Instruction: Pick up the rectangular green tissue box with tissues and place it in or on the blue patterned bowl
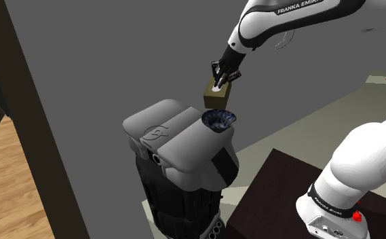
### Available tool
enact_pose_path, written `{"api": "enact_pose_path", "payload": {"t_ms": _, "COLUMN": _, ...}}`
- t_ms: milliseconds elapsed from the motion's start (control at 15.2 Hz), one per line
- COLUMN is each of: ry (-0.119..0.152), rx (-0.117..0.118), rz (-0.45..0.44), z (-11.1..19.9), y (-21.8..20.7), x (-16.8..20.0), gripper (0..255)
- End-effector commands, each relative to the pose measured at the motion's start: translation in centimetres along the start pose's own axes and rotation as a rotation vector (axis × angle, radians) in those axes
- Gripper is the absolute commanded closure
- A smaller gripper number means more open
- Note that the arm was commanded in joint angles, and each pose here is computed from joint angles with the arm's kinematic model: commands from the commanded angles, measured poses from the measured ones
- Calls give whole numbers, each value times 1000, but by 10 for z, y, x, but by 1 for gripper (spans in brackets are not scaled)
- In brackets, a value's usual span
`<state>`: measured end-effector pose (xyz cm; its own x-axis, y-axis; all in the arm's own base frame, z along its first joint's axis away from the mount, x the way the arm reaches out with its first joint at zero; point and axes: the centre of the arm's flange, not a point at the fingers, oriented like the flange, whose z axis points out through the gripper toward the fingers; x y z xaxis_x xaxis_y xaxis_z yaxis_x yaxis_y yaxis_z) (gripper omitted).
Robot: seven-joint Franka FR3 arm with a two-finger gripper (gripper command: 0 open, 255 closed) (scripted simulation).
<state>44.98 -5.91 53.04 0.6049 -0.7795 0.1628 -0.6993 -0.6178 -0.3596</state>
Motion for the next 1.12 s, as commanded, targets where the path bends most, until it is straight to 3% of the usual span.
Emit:
{"api": "enact_pose_path", "payload": {"t_ms": 0, "ry": 0, "rx": 0, "rz": 0, "z": 9, "y": 3, "x": -2, "gripper": 255}}
{"api": "enact_pose_path", "payload": {"t_ms": 1056, "ry": 0, "rx": 0, "rz": 0, "z": 83, "y": 32, "x": -15, "gripper": 255}}
